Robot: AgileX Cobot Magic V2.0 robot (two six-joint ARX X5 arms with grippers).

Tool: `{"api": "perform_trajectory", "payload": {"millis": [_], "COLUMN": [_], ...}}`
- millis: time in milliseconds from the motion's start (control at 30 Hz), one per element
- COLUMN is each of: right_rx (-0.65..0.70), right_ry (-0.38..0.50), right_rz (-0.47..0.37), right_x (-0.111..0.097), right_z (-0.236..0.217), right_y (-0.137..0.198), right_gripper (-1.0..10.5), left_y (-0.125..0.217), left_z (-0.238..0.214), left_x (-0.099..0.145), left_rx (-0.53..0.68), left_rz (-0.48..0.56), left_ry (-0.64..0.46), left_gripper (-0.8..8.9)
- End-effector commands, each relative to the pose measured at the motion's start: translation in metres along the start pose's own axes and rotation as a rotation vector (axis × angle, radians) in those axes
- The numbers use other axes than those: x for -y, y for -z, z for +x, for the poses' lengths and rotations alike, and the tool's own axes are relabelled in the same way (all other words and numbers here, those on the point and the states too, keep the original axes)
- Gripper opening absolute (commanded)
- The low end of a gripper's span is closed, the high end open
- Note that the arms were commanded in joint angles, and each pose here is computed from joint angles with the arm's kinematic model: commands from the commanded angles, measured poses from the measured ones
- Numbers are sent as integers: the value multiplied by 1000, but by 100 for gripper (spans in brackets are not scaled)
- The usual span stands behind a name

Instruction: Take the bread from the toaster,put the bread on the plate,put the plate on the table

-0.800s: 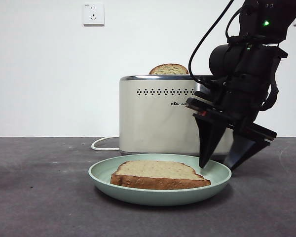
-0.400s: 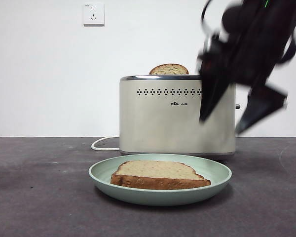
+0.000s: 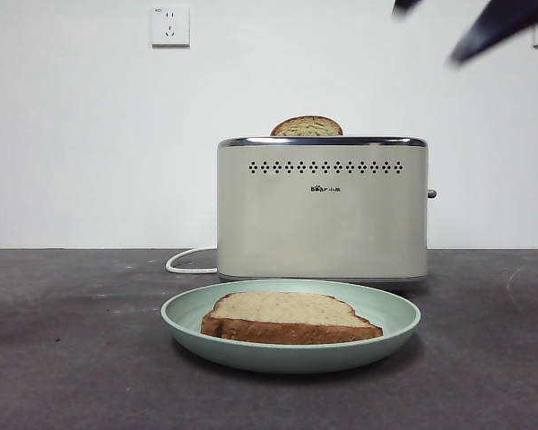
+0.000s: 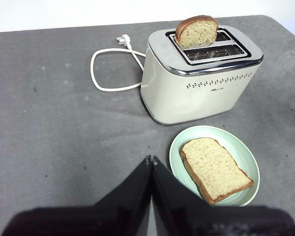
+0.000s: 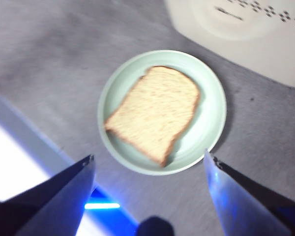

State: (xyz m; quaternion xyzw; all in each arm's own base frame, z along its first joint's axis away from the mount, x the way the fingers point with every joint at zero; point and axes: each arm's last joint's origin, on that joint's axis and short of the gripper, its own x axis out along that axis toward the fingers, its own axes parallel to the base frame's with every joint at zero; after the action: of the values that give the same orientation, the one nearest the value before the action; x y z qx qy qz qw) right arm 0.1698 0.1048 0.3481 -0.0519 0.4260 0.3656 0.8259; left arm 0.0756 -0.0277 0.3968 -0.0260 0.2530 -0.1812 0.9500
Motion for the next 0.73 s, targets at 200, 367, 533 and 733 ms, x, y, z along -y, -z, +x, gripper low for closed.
{"api": "perform_trajectory", "payload": {"millis": [200,367,533,733], "right_rx": [-28,-24,-15,-16], "right_ry": [-59,-137,-146,-144], "right_rz": [-72,-90,-95,-92], "right_x": [-27,-34,-34,-34], "right_z": [-39,-51,-54,-54], "right_y": [34,45,46,46], "right_gripper": [143,-14,-12,-3], "left_y": [1,1,1,1], "left_z": [0,0,0,0], "left_x": [0,0,0,0], "left_rx": [-1,-1,-1,-9], "left_rz": [11,11,11,10], "left_ry": [-1,0,0,-1], "left_gripper": [-9,-9,-9,-9]}}
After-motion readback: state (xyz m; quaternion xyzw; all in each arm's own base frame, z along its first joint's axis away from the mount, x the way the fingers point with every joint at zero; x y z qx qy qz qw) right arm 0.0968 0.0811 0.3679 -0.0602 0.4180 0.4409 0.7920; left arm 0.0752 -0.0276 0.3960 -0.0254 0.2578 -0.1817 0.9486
